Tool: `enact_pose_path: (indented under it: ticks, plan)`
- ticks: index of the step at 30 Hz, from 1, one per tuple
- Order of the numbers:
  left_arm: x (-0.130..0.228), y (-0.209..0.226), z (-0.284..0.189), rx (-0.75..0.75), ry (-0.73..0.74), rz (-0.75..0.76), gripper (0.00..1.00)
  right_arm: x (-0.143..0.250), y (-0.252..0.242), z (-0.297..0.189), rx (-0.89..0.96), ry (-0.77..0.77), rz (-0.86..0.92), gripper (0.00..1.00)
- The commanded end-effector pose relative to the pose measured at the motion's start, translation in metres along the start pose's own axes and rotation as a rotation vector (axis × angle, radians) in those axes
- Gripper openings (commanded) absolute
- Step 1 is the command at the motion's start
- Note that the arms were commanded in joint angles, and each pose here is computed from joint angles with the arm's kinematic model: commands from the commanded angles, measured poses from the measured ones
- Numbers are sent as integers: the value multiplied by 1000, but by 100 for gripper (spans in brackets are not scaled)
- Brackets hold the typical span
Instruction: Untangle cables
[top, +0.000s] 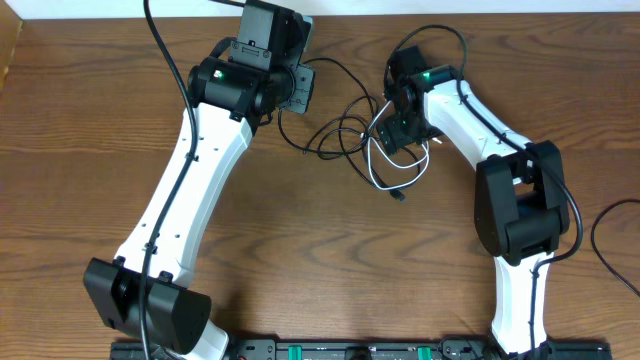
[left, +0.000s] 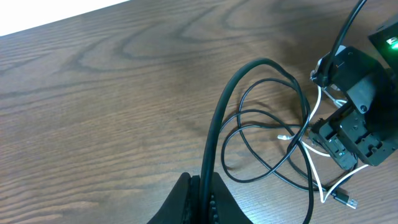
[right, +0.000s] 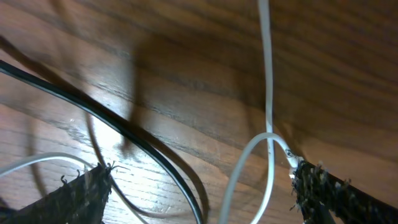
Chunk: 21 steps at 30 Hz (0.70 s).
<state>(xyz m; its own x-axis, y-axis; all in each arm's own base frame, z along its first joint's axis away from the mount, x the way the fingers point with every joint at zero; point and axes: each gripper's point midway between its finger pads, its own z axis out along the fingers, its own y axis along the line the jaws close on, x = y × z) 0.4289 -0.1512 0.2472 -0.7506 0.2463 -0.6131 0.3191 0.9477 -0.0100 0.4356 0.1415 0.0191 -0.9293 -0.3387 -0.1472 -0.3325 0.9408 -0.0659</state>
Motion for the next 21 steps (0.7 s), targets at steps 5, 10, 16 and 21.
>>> enact_pose_path:
  ticks: [5,10,16,21]
  plan:
    - [3,0,1,4,10,1,7,-7,-4,-2,1,-39,25,91]
    - [3,0,1,4,10,0,7,-12,-4,-2,2,-62,30,92]
    - [3,0,1,4,10,0,7,-18,-14,-3,46,-88,137,90]
    - [3,0,1,4,10,0,7,-24,-15,-3,43,-113,204,90]
